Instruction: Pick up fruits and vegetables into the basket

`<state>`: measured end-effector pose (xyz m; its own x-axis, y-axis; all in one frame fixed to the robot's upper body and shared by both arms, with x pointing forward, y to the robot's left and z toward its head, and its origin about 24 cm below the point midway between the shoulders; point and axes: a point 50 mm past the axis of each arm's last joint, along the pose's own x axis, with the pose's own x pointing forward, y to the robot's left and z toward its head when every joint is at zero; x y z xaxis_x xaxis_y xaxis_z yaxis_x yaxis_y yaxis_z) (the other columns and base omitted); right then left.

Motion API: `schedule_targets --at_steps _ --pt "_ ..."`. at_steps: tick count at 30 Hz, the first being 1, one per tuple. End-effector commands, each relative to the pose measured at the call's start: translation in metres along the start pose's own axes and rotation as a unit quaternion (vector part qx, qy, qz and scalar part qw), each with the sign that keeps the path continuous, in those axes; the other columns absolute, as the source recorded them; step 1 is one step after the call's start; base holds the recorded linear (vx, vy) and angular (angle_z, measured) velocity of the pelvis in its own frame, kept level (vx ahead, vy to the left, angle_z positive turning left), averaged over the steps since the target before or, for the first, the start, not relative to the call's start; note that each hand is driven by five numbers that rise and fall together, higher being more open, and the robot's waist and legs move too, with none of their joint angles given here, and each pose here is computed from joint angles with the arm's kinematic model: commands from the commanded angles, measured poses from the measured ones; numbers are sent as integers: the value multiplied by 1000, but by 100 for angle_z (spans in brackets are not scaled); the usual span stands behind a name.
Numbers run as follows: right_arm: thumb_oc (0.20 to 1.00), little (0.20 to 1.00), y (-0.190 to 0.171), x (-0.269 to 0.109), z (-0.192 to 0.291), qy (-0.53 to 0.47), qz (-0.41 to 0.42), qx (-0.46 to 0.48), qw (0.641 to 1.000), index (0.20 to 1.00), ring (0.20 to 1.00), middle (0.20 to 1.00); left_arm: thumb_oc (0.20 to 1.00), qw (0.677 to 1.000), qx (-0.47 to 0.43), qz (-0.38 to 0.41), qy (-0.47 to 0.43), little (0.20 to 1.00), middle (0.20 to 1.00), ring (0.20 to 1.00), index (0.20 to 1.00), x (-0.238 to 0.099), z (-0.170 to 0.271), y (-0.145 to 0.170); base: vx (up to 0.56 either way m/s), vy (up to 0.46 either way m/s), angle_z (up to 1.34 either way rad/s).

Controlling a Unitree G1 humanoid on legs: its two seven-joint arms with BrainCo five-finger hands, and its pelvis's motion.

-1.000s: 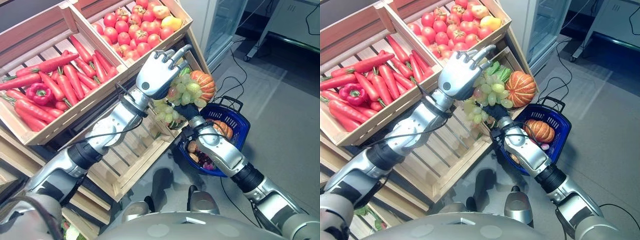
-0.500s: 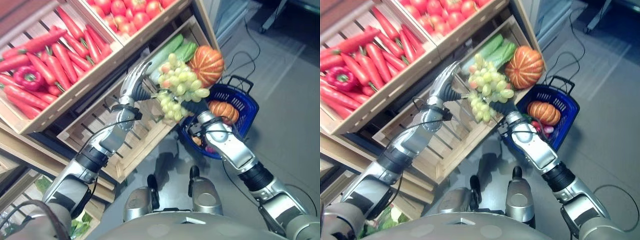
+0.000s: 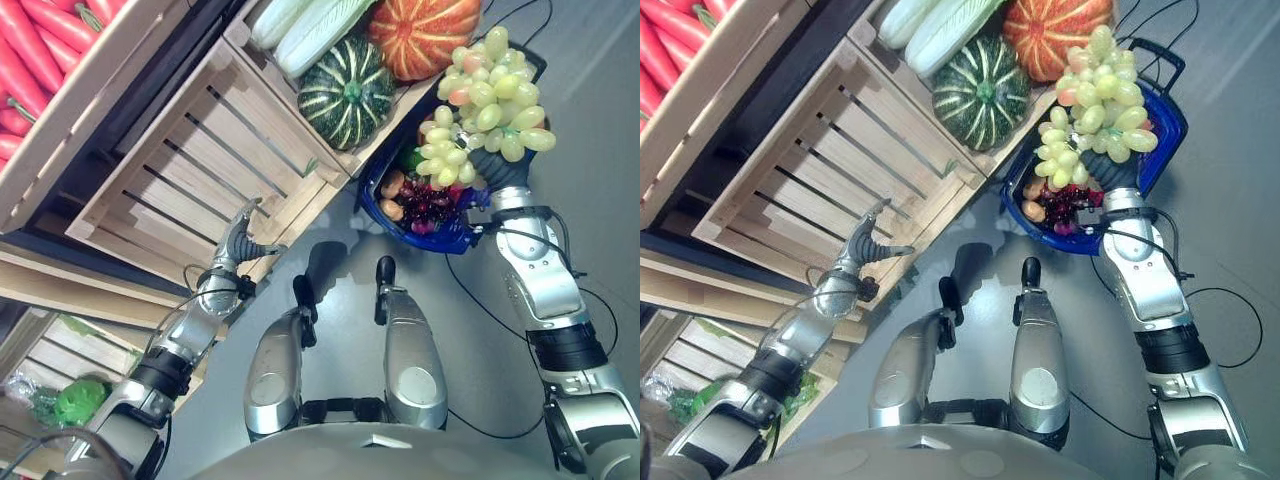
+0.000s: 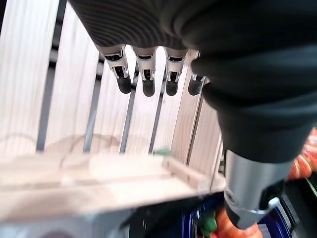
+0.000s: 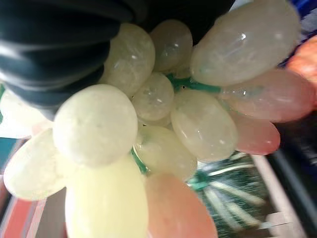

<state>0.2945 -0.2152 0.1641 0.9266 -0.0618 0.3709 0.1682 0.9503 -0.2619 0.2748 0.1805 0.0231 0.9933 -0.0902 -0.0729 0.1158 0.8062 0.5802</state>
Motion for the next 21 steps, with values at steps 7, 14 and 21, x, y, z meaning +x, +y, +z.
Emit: schedule_targets --at_steps 7,14,21 --pt "200 200 -58 18 9 -24 -141 18 990 200 200 200 1000 963 -215 -165 -8 1000 1000 1000 1000 -27 1 -30 -56 -45 0" --pt "200 200 -104 42 -6 57 -197 24 978 200 200 200 1000 914 -288 -286 16 1000 1000 1000 1000 -48 -3 -57 17 -69 5" --pt "200 200 -132 64 -14 116 -236 58 963 200 200 200 1000 893 -324 -307 55 1000 1000 1000 1000 -62 -16 -74 2 -114 12"
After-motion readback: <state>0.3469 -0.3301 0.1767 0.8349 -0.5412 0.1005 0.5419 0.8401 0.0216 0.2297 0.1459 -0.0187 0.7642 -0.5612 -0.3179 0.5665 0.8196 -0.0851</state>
